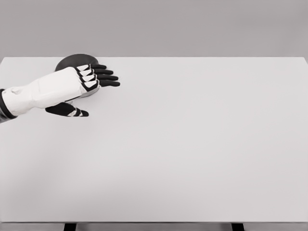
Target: Rotate pot handle
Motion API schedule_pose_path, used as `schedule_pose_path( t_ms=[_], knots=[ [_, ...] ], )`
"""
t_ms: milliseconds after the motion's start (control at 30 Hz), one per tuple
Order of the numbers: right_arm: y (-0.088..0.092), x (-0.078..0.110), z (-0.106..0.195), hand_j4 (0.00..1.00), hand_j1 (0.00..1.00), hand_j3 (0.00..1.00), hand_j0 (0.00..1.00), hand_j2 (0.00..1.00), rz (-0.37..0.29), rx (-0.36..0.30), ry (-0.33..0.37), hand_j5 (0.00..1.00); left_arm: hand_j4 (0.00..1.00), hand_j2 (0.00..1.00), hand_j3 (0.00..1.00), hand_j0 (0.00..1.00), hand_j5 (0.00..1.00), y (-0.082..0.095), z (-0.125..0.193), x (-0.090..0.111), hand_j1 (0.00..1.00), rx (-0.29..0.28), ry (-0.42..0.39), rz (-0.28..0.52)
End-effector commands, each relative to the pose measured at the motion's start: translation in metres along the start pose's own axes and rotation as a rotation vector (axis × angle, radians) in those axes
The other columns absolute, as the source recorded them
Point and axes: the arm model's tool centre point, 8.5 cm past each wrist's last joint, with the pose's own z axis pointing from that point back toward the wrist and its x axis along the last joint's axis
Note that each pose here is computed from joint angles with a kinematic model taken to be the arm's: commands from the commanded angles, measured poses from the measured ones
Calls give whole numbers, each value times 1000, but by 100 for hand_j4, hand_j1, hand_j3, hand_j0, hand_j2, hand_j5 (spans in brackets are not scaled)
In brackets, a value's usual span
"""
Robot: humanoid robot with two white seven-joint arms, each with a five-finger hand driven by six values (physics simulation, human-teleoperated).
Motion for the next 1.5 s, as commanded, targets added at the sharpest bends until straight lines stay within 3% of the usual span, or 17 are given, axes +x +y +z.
schedule_pose_path(
  t_ms=[0, 167, 233, 300, 367, 400, 433, 533, 600, 633, 833, 933, 967, 1033, 1267, 1467],
  knots=[
    [0, 0, 0, 100, 100, 100, 100, 100, 2, 0, 0, 100, 100, 100, 100, 100, 100, 1, 3, 0, 100, -7, 6, 0],
    [0, 0, 0, 100, 100, 100, 100, 100, 0, 0, 0, 100, 100, 100, 100, 100, 100, 6, -4, 0, 100, 17, -4, -21],
    [0, 0, 0, 100, 100, 100, 100, 100, 0, 0, 0, 100, 100, 100, 100, 100, 100, 15, -5, -1, 100, 40, 4, -64],
    [0, 0, 0, 100, 100, 100, 100, 100, 0, 0, 0, 100, 100, 100, 100, 100, 100, 1, -34, 10, 100, 118, -58, -13],
    [0, 0, 0, 100, 100, 100, 100, 100, 0, 0, 0, 100, 100, 100, 100, 100, 100, -23, -39, 13, 100, 101, -40, 12],
    [0, 0, 0, 100, 100, 100, 100, 100, 0, 0, 0, 100, 100, 100, 100, 100, 100, -19, -37, 1, 100, 110, 79, -3],
    [0, 0, 0, 100, 100, 100, 100, 100, 0, 0, 0, 100, 100, 100, 100, 100, 100, -20, -36, -4, 100, 136, 129, 5],
    [0, 0, 0, 100, 100, 100, 100, 100, 0, 0, 0, 100, 100, 100, 100, 100, 100, -15, -33, -22, 100, 186, 323, -70],
    [0, 0, 0, 100, 100, 100, 100, 100, 0, 0, 0, 100, 100, 100, 100, 100, 100, -20, -28, -33, 100, 145, 450, -149],
    [0, 0, 0, 100, 100, 100, 100, 100, 0, 0, 0, 100, 100, 100, 100, 100, 100, -27, -29, -34, 100, 115, 470, -158],
    [0, 0, 0, 100, 100, 100, 100, 100, 0, 0, 0, 100, 100, 100, 100, 100, 100, -51, -37, -27, 100, 56, 453, -156],
    [0, 0, 0, 100, 100, 100, 100, 100, 0, 0, 0, 100, 100, 100, 100, 100, 100, -67, -45, -25, 100, -13, 448, -214],
    [0, 0, 0, 100, 100, 100, 100, 100, 0, 0, 0, 100, 100, 100, 100, 100, 100, -71, -47, -25, 100, -42, 458, -275],
    [0, 0, 0, 100, 100, 100, 100, 100, 0, 0, 0, 100, 100, 100, 100, 100, 100, -74, -47, -25, 100, -74, 463, -307],
    [0, 0, 0, 100, 100, 100, 100, 100, 0, 0, 0, 100, 100, 100, 100, 100, 100, -76, -44, -29, 100, -88, 490, -328],
    [0, 0, 0, 100, 100, 100, 100, 100, 0, 0, 0, 100, 100, 100, 100, 100, 100, -72, -42, -32, 100, -105, 520, -414]
  ],
)
